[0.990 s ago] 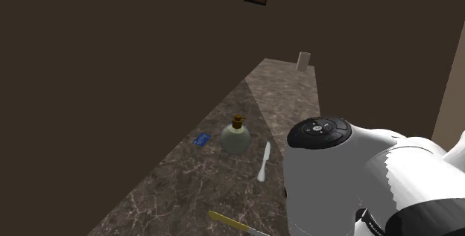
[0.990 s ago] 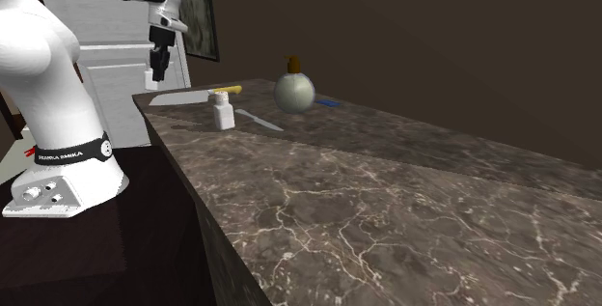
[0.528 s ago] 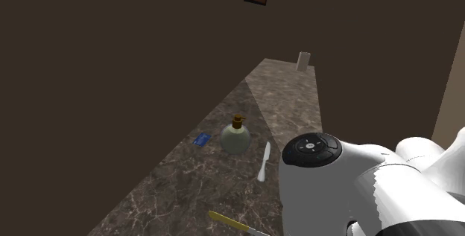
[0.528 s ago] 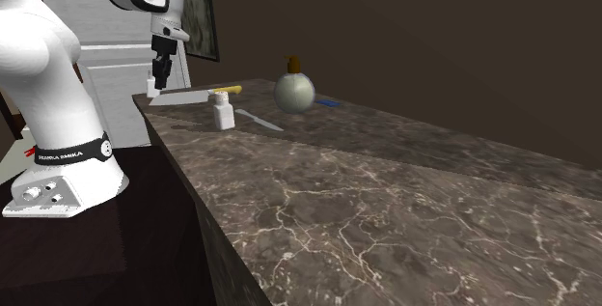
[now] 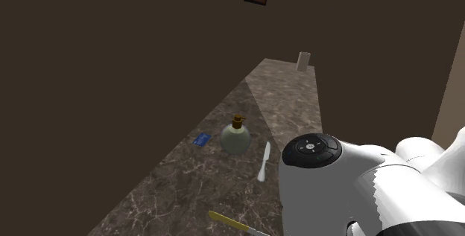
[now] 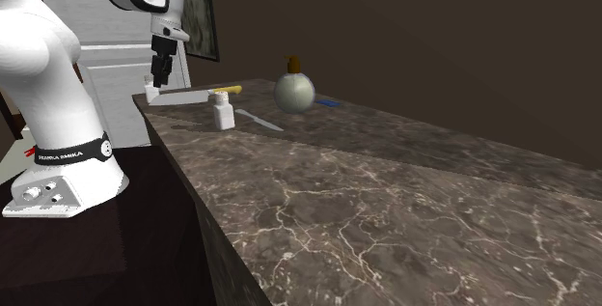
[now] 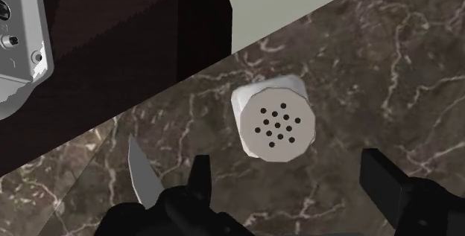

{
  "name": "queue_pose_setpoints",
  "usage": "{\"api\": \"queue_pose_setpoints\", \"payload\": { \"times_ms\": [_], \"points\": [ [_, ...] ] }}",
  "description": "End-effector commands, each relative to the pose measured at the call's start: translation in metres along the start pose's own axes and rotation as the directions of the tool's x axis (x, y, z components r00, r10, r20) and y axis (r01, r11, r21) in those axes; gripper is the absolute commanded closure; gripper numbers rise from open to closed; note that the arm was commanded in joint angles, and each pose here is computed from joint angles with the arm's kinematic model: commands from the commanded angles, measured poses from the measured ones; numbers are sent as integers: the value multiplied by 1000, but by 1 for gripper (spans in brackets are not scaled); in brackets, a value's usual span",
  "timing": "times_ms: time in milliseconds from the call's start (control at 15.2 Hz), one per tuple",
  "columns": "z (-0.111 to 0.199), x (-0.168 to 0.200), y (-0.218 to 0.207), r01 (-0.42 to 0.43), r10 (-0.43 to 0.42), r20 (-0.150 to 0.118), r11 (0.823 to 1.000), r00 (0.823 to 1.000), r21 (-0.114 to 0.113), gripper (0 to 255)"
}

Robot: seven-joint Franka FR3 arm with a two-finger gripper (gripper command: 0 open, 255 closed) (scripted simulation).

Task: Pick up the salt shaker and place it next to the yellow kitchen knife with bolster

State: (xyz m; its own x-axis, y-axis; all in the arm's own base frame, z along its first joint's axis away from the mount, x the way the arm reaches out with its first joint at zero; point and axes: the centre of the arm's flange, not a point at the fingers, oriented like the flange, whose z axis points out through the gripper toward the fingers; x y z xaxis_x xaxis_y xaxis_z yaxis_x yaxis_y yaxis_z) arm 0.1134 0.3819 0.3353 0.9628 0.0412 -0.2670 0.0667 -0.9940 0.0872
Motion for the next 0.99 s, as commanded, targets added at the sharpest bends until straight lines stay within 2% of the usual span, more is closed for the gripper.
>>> {"api": "queue_pose_setpoints", "payload": {
  "times_ms": [0,132,396,924],
  "points": [
    [0,0,0,0,0,0,1000,1000,0,0],
    [0,0,0,0,0,0,1000,1000,0,0],
    [-50,0,0,0,0,0,1000,1000,0,0],
    [-50,0,0,0,0,0,1000,1000,0,0]
  ]
}}
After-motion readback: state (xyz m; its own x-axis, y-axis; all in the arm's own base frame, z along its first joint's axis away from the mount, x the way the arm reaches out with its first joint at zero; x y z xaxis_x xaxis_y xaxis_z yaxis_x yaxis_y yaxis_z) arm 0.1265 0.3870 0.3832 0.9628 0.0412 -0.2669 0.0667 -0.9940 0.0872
